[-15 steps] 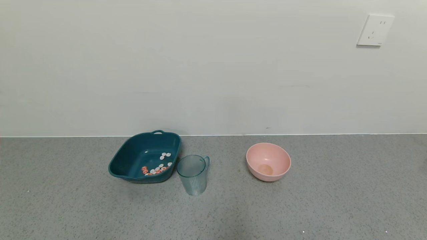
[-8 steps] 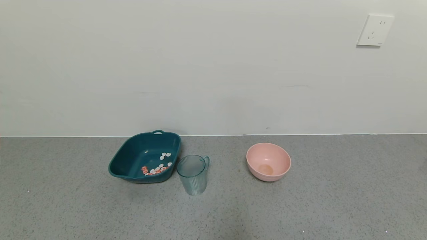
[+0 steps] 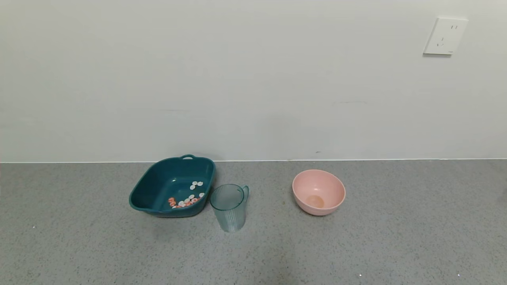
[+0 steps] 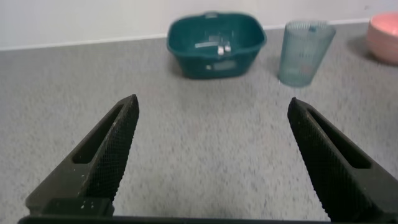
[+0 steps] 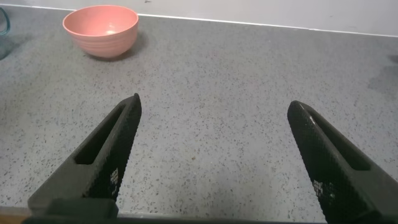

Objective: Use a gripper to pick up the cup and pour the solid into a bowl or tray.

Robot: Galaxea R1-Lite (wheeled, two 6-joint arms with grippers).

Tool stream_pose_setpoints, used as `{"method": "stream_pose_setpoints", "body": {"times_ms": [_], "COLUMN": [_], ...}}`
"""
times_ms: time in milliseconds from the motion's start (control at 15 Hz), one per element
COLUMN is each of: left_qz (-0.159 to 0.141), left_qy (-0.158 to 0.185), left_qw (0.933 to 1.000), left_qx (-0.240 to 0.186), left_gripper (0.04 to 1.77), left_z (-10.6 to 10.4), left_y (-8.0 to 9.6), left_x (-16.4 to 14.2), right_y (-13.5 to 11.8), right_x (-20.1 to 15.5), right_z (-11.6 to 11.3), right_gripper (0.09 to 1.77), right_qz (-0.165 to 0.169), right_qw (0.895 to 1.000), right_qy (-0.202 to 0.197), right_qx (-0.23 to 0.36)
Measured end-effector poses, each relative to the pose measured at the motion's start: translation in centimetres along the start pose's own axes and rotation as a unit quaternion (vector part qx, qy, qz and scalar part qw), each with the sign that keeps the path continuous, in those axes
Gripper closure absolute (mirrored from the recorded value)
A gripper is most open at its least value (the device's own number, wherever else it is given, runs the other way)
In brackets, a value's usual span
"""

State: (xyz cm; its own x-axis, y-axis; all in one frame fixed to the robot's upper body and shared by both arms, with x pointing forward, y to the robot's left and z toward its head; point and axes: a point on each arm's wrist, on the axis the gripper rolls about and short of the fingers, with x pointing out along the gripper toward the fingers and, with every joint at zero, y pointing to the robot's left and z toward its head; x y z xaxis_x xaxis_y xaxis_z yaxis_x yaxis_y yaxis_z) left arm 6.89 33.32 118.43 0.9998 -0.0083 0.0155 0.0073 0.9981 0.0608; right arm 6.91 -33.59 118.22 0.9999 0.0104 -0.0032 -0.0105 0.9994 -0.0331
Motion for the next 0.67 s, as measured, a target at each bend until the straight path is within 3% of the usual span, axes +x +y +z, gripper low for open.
{"method": "stream_pose_setpoints", "body": {"times_ms": [667], "left_qz": [0.005], "left_qy": [0.007], "left_qw": [0.9994], "left_qx": [-0.034], "left_gripper": [0.09], "left_z": [-0.18], "left_y": [0.01], "left_x": [0.01], "right_y": [0.0], "right_x": [0.0], "right_z": [-0.01], "right_gripper": [0.15], "right_qz": [0.0], "right_qw": [1.0], "right_qy": [0.001], "right_qx": [-0.001]}}
